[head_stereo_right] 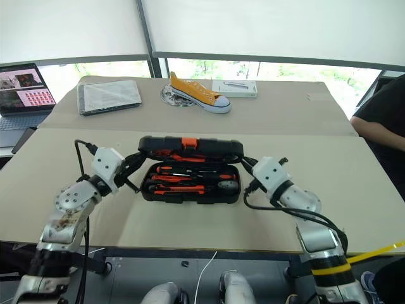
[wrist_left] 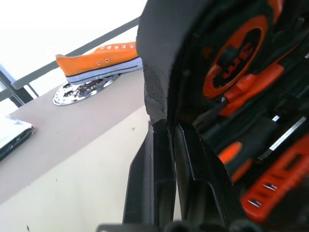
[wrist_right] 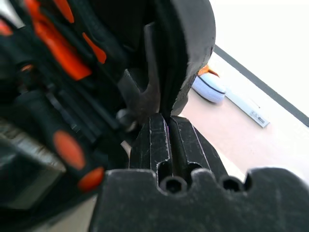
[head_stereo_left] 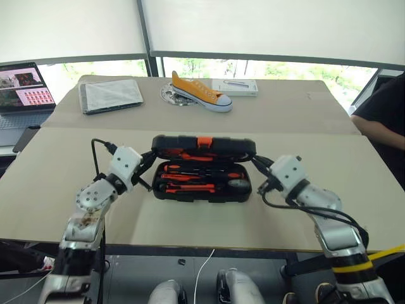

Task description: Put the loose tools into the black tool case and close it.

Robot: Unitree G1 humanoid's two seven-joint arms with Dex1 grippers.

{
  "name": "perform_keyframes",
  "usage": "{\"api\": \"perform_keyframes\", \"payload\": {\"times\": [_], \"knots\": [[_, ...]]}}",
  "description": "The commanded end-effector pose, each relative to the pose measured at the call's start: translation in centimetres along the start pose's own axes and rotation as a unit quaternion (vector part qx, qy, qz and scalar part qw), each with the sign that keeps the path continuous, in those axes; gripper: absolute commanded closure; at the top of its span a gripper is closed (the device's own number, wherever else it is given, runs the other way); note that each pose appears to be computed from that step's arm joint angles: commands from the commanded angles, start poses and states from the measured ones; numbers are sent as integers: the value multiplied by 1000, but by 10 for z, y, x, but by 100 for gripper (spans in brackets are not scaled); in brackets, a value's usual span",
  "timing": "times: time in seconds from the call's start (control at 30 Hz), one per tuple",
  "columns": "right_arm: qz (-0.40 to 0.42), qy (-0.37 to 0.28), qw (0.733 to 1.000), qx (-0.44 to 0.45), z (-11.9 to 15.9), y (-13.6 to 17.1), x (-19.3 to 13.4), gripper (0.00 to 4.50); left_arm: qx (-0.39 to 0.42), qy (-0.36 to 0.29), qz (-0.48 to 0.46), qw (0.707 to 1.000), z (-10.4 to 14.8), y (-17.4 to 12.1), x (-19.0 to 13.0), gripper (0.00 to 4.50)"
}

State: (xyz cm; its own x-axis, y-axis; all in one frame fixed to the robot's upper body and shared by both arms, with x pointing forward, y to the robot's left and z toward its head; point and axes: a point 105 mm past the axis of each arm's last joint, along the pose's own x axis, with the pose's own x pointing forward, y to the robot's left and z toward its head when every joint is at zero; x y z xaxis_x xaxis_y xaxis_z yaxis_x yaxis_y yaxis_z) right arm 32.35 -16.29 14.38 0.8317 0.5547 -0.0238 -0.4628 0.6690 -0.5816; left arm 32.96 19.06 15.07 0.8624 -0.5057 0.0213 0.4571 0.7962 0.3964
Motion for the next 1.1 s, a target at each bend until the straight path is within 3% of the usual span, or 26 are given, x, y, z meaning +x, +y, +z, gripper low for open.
{"api": "perform_keyframes", "payload": {"times": [0.03, 0.1, 0.17, 0.3, 0.43, 0.53, 0.63, 0.67, 0.77, 0.93, 1.1], "knots": [[-36, -8, 999, 16, 19, -41, -29, 278, -32, -9, 35, 999, 29, 22, -32, 270], [0, -8, 999, 45, 28, -47, -42, 248, -67, 21, -2, 998, 28, 16, -51, 203], [52, 4, 997, 59, 30, -42, -52, 248, -93, 66, -32, 993, 18, 14, -69, 127], [186, 45, 980, 61, 24, -16, -76, 248, -106, 145, -40, 983, -11, 34, -94, 127], [267, 74, 959, 59, 16, 11, -86, 248, -79, 158, -54, 983, -21, 52, -75, 127], [297, 72, 951, 58, 16, 29, -82, 314, -53, 153, -102, 981, -25, 55, -45, 193], [328, 62, 942, 33, 17, 49, -76, 430, -10, 150, -145, 978, -26, 53, -7, 304], [332, 59, 941, 29, 18, 53, -73, 441, -1, 145, -153, 978, -25, 53, 3, 323], [354, 50, 934, 14, 19, 68, -66, 450, 26, 123, -174, 977, -17, 50, 39, 434], [370, 48, 928, -9, 15, 82, -53, 450, 57, 111, -230, 965, -8, 26, 82, 443], [291, 65, 954, -21, 4, 64, -23, 450, 86, 85, -312, 942, -3, -7, 93, 443]]}}
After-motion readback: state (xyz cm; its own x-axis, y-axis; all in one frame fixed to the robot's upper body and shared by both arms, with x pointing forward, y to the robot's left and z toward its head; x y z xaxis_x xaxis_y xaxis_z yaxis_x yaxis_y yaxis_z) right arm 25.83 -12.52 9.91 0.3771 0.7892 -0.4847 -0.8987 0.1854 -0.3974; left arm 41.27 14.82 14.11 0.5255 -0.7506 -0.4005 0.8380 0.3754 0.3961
